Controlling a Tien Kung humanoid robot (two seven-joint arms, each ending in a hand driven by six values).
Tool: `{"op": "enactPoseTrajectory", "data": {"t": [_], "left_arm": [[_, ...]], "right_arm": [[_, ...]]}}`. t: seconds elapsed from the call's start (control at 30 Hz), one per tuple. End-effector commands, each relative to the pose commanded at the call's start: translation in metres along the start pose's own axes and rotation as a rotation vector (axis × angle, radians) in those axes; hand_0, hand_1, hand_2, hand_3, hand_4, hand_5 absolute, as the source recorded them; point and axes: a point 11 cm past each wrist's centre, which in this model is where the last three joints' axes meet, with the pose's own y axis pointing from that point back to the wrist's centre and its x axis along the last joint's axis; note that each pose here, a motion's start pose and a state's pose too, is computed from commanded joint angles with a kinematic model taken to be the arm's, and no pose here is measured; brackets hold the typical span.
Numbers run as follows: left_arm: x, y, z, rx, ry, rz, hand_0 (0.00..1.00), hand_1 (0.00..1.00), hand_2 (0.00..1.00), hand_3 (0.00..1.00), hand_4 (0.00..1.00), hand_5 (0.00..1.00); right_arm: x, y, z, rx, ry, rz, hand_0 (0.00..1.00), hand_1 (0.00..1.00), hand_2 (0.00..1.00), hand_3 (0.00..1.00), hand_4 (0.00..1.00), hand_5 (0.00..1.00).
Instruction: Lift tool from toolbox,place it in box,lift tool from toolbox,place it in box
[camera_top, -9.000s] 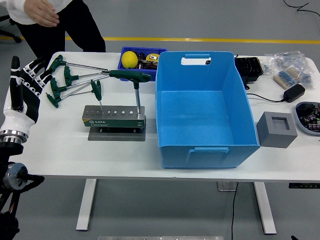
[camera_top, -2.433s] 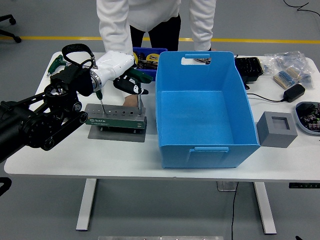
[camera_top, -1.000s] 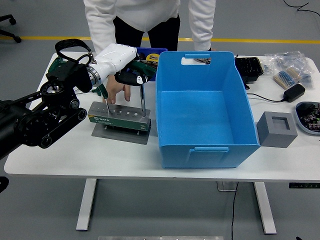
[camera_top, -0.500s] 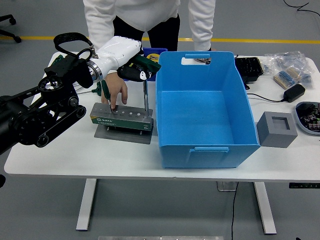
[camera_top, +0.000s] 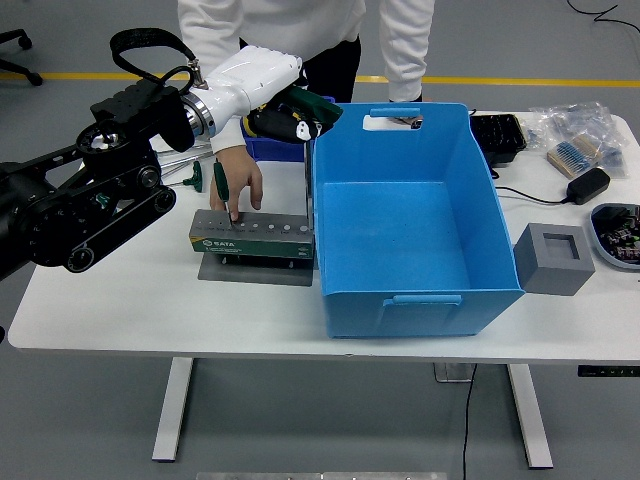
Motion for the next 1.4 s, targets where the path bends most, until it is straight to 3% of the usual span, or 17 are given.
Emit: {"op": "enactPoseTrajectory", "data": {"t": [0.17,0.57,0.8,0.93,1.17,1.4], "left_arm": [[0.012,-0.002,0.001,-0.005,-0.021,0.018,0.207,0.024,0.043,0.006,0.652,0.481],[0.058,-0.007,0.013,-0.038,-0.083,0.098,0.206,0.024,0.043,0.009,0.661,0.481],[0.076,-0.009,0.037,-0.094,-0.061,0.145,0.206,0.022,0.043,0.009,0.662,0.481],[0.069,-0.011,0.057,-0.14,-0.016,0.142,0.206,0.022,0.043,0.009,0.662,0.481],[0.036,-0.016,0.088,-0.204,0.096,0.107,0.206,0.022,0.043,0.009,0.663,0.478],[-0.002,-0.027,0.093,-0.201,0.15,0.07,0.206,0.023,0.043,0.009,0.665,0.479]], "right_arm": [[0.0,0.0,0.001,-0.002,-0.002,0.0,0.732,0.715,0.781,0.714,0.947,0.827],[0.001,0.0,-0.004,0.007,0.002,0.002,0.73,0.715,0.781,0.714,0.947,0.827],[0.002,0.0,-0.004,0.009,0.004,0.004,0.733,0.715,0.781,0.715,0.947,0.827],[0.002,0.0,-0.005,0.009,0.004,0.004,0.733,0.715,0.781,0.715,0.947,0.827],[0.003,0.0,-0.009,0.016,0.007,0.005,0.732,0.713,0.78,0.714,0.947,0.827],[0.002,0.0,-0.017,0.03,0.007,0.005,0.732,0.715,0.782,0.714,0.946,0.826]]}}
